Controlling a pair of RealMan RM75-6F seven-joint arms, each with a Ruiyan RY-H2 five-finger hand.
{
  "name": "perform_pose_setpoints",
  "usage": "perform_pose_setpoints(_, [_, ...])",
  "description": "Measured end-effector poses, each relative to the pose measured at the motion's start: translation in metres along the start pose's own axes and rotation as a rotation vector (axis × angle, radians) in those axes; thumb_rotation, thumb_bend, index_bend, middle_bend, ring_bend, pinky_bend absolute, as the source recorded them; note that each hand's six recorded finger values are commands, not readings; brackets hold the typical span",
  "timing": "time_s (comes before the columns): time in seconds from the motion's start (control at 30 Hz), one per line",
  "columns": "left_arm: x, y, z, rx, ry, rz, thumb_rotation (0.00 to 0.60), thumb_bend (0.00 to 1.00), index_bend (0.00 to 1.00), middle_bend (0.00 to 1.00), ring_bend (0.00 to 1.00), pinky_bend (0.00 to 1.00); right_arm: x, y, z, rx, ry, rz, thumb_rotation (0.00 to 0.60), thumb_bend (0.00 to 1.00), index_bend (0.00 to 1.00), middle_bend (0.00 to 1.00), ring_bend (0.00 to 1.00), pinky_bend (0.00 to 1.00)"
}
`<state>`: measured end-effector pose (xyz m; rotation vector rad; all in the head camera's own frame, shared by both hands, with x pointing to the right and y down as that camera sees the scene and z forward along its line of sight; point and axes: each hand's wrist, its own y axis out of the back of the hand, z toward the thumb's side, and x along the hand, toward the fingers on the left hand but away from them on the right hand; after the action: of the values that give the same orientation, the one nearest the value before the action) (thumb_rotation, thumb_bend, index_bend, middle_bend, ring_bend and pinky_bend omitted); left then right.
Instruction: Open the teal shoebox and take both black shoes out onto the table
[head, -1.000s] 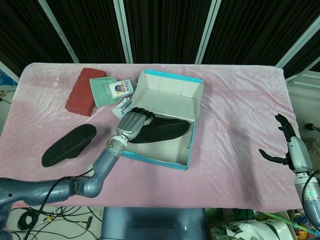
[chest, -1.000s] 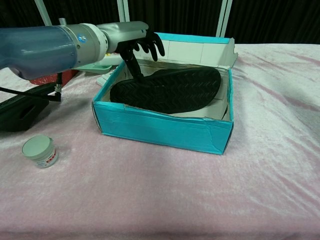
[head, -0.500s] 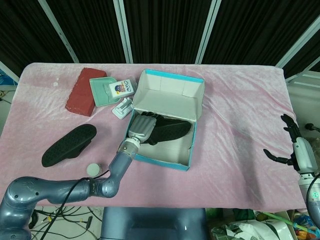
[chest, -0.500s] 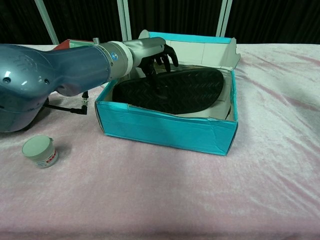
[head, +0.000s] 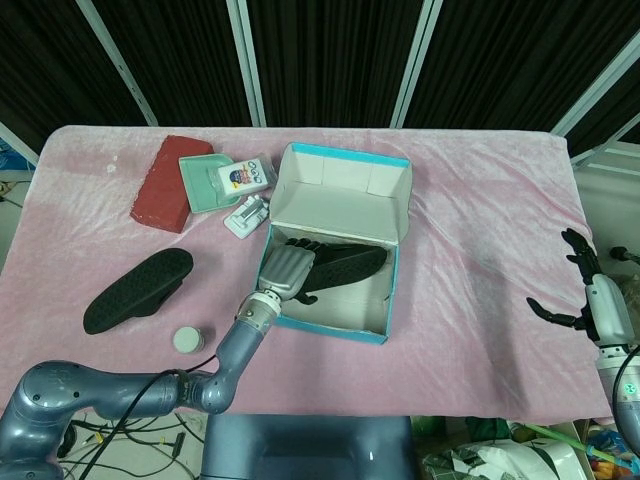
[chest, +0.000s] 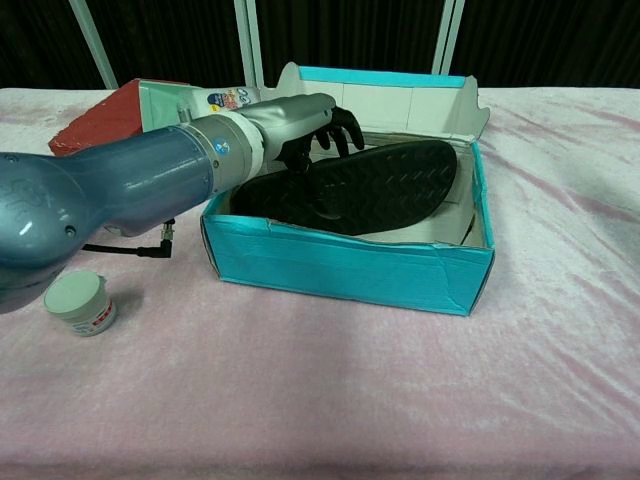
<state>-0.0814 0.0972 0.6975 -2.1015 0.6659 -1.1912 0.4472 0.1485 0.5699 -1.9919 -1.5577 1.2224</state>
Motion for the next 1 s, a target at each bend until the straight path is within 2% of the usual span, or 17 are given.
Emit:
perform_pose_setpoints(0.4, [-0.018,-0.013,0.022,0.017,-0.112,0.009,0.6,0.02,0.26,0.32,0.22,0.27,0.001,0.0,-0.002,-0.006,-0.006,-0.003,0.6,0.12,0.0,0.0,0.0,0.16])
perform_pose_setpoints(0.6, [-0.015,-0.018,0.024,0.048,-0.095,0.05,0.6,0.17,0.3,0.38,0.29,0.35,0.003,0.002,-0.003,-0.011,-0.007,-0.008,0.6,0.12,0.0,0.0,0.0,0.16])
perform_pose_setpoints(0.73, [-0.01,-0.019,0.021,0.1,-0.07,0.089,0.6,0.21,0.3,0.38,0.3,0.35,0.004,0.003,-0.004,-0.015,-0.008,-0.013,0.6,0.12,0.0,0.0,0.0,0.16])
perform_pose_setpoints(0.8, [-0.007,-0.019,0.019,0.132,-0.054,0.105,0.6,0.26,0.32,0.4,0.33,0.38,0.005,0.004,-0.004,-0.018,-0.007,-0.015,0.6,0.12,0.0,0.0,0.0,0.16])
perform_pose_setpoints(1.0, [0.002,-0.023,0.012,0.149,-0.006,0.128,0.6,0.45,0.44,0.52,0.47,0.56,0.006,0.005,-0.005,-0.021,-0.009,-0.017,0.6,0.12,0.0,0.0,0.0,0.16])
